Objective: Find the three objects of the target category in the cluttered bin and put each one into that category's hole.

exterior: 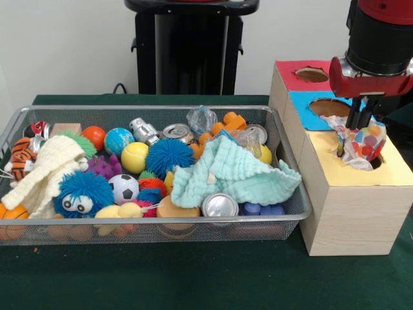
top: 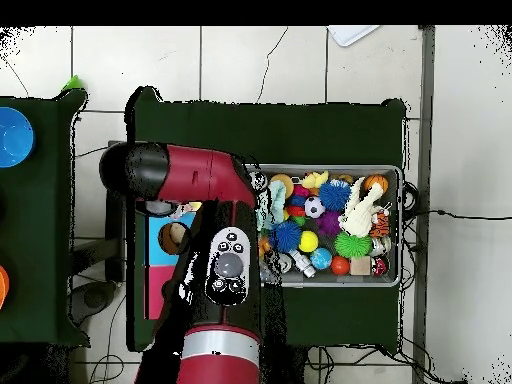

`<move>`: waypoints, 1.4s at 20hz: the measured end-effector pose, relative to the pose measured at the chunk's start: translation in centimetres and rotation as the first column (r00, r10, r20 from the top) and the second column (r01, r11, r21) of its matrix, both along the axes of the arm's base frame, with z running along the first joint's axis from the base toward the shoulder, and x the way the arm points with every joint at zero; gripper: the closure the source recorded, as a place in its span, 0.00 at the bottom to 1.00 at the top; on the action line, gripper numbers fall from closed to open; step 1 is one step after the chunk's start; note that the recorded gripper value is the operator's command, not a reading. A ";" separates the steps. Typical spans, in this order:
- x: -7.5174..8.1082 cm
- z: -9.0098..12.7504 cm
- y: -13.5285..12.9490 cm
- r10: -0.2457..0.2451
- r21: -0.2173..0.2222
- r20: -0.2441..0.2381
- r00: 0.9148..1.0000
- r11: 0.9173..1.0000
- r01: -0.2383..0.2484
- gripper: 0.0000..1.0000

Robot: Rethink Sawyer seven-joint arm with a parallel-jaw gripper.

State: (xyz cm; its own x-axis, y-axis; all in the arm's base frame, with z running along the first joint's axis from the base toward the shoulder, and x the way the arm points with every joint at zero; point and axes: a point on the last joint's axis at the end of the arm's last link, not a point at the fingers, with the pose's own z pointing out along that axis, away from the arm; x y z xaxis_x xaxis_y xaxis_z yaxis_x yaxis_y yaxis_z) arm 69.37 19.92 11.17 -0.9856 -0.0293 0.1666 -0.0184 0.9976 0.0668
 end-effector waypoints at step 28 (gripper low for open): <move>-0.1 -2.8 -0.1 0.010 0.000 0.024 1.000 1.000 -0.011 1.00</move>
State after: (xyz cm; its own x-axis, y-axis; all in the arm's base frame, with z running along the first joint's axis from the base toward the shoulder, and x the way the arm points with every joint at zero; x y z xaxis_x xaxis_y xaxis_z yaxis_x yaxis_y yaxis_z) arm 69.29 19.85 8.42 -0.9889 -0.0398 0.1434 -0.0304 0.9973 0.0667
